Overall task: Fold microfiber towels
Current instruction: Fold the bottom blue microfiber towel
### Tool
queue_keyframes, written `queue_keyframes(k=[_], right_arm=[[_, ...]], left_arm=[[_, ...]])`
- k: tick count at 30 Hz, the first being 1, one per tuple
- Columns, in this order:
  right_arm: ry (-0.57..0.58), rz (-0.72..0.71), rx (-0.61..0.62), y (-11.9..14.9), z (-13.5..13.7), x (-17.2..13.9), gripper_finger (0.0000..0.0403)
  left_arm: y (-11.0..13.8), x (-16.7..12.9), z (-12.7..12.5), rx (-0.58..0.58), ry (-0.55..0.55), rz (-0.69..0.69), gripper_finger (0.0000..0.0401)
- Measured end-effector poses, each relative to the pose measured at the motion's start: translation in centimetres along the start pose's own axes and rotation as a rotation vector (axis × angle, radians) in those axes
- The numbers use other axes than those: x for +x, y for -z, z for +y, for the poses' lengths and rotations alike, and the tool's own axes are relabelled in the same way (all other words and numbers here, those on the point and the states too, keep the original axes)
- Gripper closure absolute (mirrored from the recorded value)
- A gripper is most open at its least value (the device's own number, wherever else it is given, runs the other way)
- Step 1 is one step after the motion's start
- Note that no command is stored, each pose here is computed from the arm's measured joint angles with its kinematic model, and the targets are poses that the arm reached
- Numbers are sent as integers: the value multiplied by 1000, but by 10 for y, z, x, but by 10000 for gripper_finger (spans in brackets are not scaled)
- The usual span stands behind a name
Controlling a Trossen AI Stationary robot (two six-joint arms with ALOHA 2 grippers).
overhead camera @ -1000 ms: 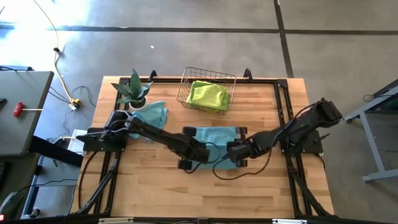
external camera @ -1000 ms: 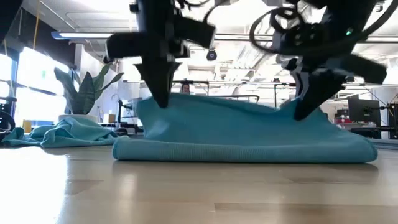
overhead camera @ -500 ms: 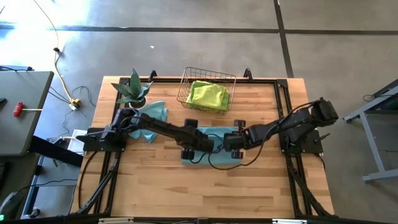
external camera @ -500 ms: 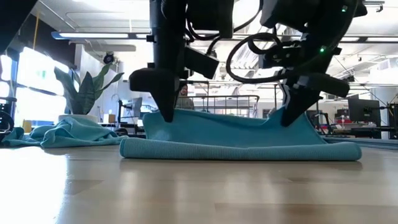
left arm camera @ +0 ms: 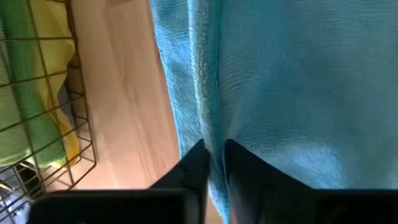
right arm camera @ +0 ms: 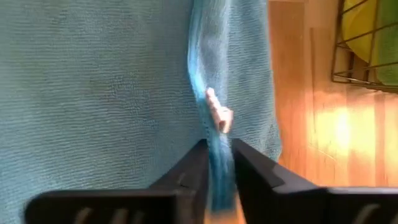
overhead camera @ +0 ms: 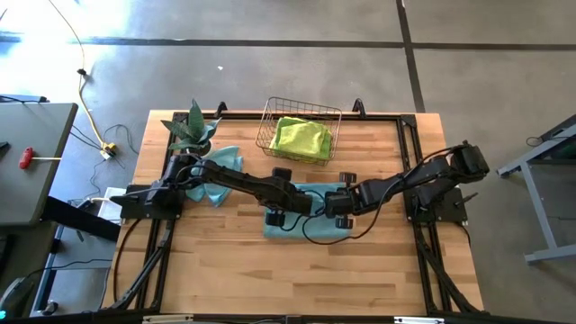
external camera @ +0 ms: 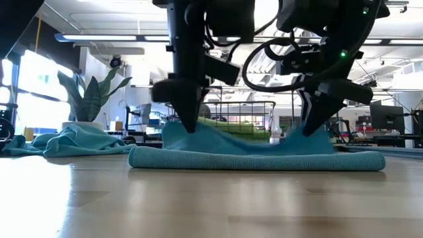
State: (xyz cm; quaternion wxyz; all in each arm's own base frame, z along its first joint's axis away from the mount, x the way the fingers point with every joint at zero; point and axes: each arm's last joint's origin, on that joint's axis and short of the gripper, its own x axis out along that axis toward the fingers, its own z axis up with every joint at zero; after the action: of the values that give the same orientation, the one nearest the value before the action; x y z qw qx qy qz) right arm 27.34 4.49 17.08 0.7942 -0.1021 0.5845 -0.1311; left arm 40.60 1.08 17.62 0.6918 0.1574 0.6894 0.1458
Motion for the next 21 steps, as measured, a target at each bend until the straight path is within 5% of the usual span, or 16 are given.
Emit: queue_keyframes(k=[6, 10, 15, 21], right_arm=[[107, 7, -46, 2, -4, 0, 261], [122, 7, -35, 2, -5, -2, 240], [-38, -11, 53, -1, 2, -4, 243], [-229, -56, 1, 6, 27, -2, 259]], left_arm=[[3, 8, 4, -15, -17, 58, 284], [7, 8, 8, -43, -128, 94, 251], [11, 1, 8, -67, -156, 99, 249], [7, -14, -18, 37, 51, 21, 267]])
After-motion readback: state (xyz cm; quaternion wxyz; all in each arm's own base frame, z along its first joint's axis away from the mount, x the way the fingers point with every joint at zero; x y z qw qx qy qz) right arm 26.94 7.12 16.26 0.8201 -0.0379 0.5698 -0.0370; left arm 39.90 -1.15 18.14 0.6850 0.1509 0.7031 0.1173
